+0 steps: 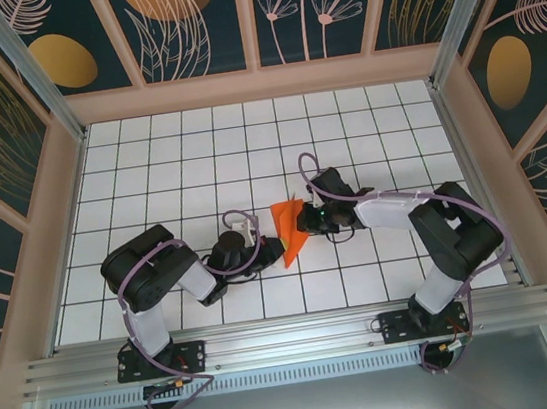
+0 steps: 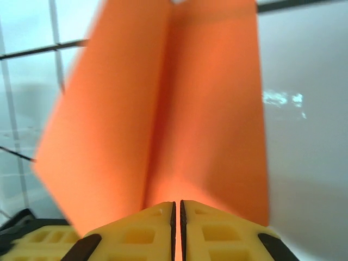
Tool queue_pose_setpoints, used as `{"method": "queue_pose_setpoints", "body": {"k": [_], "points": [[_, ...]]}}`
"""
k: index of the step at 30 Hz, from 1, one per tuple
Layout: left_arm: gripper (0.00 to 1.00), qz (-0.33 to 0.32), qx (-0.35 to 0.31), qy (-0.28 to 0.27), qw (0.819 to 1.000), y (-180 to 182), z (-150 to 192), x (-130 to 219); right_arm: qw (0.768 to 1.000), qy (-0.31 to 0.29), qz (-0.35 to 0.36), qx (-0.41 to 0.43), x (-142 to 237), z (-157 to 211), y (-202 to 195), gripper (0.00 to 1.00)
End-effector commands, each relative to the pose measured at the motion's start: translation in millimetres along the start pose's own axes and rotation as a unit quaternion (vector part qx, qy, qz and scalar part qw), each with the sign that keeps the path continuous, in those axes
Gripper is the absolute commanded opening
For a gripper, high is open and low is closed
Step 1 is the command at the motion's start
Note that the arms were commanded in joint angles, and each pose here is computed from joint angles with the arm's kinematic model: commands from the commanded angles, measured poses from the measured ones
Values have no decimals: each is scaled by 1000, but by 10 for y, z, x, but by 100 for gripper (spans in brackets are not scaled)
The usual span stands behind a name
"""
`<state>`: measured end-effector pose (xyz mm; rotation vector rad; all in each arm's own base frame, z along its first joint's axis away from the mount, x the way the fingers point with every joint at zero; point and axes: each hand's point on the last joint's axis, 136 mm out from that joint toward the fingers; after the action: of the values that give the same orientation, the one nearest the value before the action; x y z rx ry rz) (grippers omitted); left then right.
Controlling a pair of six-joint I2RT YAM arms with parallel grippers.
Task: Fold a paper plane with a square sheet of paper (pick it up from the middle)
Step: Fourth fold the wing at the center of the table.
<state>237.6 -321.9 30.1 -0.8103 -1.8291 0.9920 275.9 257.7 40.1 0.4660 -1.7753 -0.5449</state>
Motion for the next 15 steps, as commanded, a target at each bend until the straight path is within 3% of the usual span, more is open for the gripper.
{"method": "queue_pose_setpoints", "body": {"k": [1,5,15], "points": [[1,-54,18,7,998,272,63,15,997,-30,-63,20,200,-111,343,13],[1,-61,19,11,998,290,69,-2,994,-22,-104,28,221,-107,513,12],[4,-67,14,15,998,283,69,1,994,13,-106,21,-64,-96,491,11]]}}
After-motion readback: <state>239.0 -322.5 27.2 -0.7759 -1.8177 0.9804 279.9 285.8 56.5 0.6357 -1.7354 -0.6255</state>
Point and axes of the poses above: each hand's point on the last joint's axis, 136 mm out from that joint toward the fingers, its own x axis back along the fingers, its own y axis along the line the jaws close on, z = x × y, and after that the axes turned 2 degrees about -x, right-handed
